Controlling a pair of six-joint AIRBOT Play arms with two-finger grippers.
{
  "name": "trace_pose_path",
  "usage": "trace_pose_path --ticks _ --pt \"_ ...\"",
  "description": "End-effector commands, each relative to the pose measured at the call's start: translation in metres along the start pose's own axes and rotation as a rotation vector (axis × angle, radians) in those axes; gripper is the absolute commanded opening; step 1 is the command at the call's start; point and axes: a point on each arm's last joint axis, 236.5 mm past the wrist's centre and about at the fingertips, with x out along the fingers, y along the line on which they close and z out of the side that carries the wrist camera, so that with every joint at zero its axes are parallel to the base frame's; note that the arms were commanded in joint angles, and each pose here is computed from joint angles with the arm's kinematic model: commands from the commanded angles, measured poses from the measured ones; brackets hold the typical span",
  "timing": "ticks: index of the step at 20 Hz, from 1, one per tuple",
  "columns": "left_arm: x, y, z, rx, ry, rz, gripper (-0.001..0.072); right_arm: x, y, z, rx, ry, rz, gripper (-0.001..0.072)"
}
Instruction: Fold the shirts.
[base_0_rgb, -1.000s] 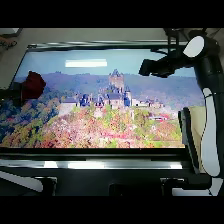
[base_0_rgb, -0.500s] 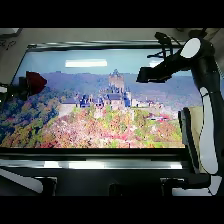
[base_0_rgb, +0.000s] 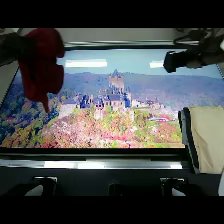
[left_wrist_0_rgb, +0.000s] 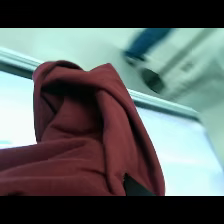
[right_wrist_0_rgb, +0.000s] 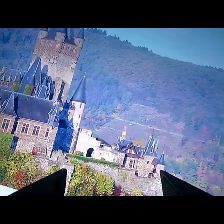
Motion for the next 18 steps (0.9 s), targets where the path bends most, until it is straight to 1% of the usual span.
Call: trace_pose_path --ticks 1,3,4,7,9,13,14,15,16,18 --pt "-0.038 -0.127 -0.066 0.09 0.165 -0.257 0.0033 -0.071 -0.01 -0.006 0.013 -0.068 -0.064 0.0673" --pt "-0.031 -0.16 -0.125 0.105 0.316 -0.345 0.0033 -0.103 -0.015 -0.018 0.025 -0.076 -0.095 0.0672" --pt "-0.024 -0.165 -0.15 0.114 0.378 -0.358 0.0033 -0.115 -0.016 -0.024 0.027 -0.073 -0.103 0.0672" --pt "0.007 -0.155 -0.227 0.111 0.567 -0.335 0.0034 -0.133 -0.015 -0.045 0.034 -0.026 -0.107 0.0672" --pt "0.034 -0.138 -0.273 0.098 0.684 -0.3 0.0034 -0.132 -0.013 -0.061 0.081 0.041 -0.1 0.0671" --pt "0.084 -0.112 -0.355 -0.015 0.88 -0.242 0.0034 -0.11 -0.011 -0.084 0.125 0.195 -0.09 0.0671" --pt "0.091 -0.111 -0.375 -0.053 0.924 -0.242 0.0072 -0.1 -0.011 -0.085 0.125 0.225 -0.089 0.0672" --pt "0.096 -0.114 -0.389 -0.107 0.961 -0.25 0.046 -0.088 -0.011 -0.085 0.124 0.249 -0.088 0.0672" --pt "0.098 -0.117 -0.393 -0.142 0.982 -0.26 0.0716 -0.073 -0.012 -0.084 0.123 0.273 -0.087 0.0672" --pt "0.098 -0.102 -0.371 -0.095 0.975 -0.256 0.0715 -0.037 -0.012 -0.087 0.121 0.345 -0.08 0.0672"
